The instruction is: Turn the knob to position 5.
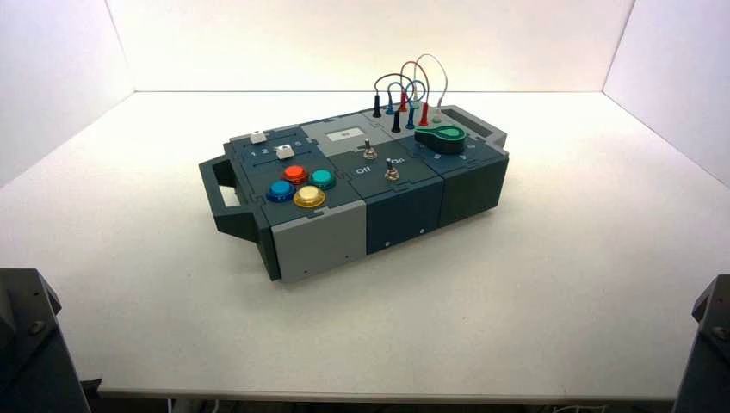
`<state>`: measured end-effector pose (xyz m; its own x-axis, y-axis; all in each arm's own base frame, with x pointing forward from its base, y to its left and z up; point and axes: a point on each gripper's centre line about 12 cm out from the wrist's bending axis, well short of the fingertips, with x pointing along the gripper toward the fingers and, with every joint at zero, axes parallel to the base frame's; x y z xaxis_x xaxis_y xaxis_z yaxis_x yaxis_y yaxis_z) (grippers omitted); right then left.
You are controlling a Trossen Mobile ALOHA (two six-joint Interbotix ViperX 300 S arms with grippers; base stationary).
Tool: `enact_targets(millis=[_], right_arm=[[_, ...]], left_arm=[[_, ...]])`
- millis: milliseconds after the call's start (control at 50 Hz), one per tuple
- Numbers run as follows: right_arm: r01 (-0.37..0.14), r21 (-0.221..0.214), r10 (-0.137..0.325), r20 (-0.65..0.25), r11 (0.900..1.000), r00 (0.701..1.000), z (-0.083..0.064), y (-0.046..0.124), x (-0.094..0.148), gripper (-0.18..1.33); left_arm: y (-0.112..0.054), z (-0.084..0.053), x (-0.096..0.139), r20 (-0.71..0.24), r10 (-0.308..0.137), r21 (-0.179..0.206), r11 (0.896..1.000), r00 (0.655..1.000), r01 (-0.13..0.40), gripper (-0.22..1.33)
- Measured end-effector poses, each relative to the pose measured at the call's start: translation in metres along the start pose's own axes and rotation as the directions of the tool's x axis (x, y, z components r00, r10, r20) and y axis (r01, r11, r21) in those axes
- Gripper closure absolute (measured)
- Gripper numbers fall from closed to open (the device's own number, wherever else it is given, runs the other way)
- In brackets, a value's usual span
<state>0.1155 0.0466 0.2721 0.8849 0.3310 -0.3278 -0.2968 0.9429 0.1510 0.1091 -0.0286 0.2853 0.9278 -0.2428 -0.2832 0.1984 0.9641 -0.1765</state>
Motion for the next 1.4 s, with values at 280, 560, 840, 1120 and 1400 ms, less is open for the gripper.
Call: enact_targets(millis=[280, 560, 840, 1120, 1400], right_arm=[[0.000, 0.000, 0.000, 0.000, 1.0000, 1.000, 0.000, 0.000, 0.000, 1.29], [-0.003, -0.001, 0.003, -0.021, 1.0000, 1.000, -0.002, 0.001, 0.004, 1.29], [-0.040, 0.001, 0.039, -0.250, 0.9992, 0.967, -0.015, 0.023, 0.042, 1.29], [-0.012, -0.013, 0.004, -0.499, 0.9998, 0.866, -0.037, 0.049, 0.115, 1.29], [0.002, -0.043, -0.027, -0.594, 0.9991, 0.804, -0.050, 0.065, 0.172, 1.29]], left_arm=[[0.000, 0.000, 0.003, -0.004, 0.003, -0.002, 1.000, 1.000, -0.003, 1.28], [0.000, 0.001, 0.003, -0.004, 0.001, -0.004, 1.000, 1.000, -0.001, 1.28], [0.000, 0.001, 0.003, -0.003, 0.002, -0.003, 1.000, 1.000, -0.002, 1.28], [0.001, -0.003, 0.005, -0.010, 0.004, 0.007, 1.000, 1.000, -0.004, 1.28], [0.001, -0.003, 0.001, 0.003, 0.001, 0.012, 1.000, 1.000, -0.001, 1.28]])
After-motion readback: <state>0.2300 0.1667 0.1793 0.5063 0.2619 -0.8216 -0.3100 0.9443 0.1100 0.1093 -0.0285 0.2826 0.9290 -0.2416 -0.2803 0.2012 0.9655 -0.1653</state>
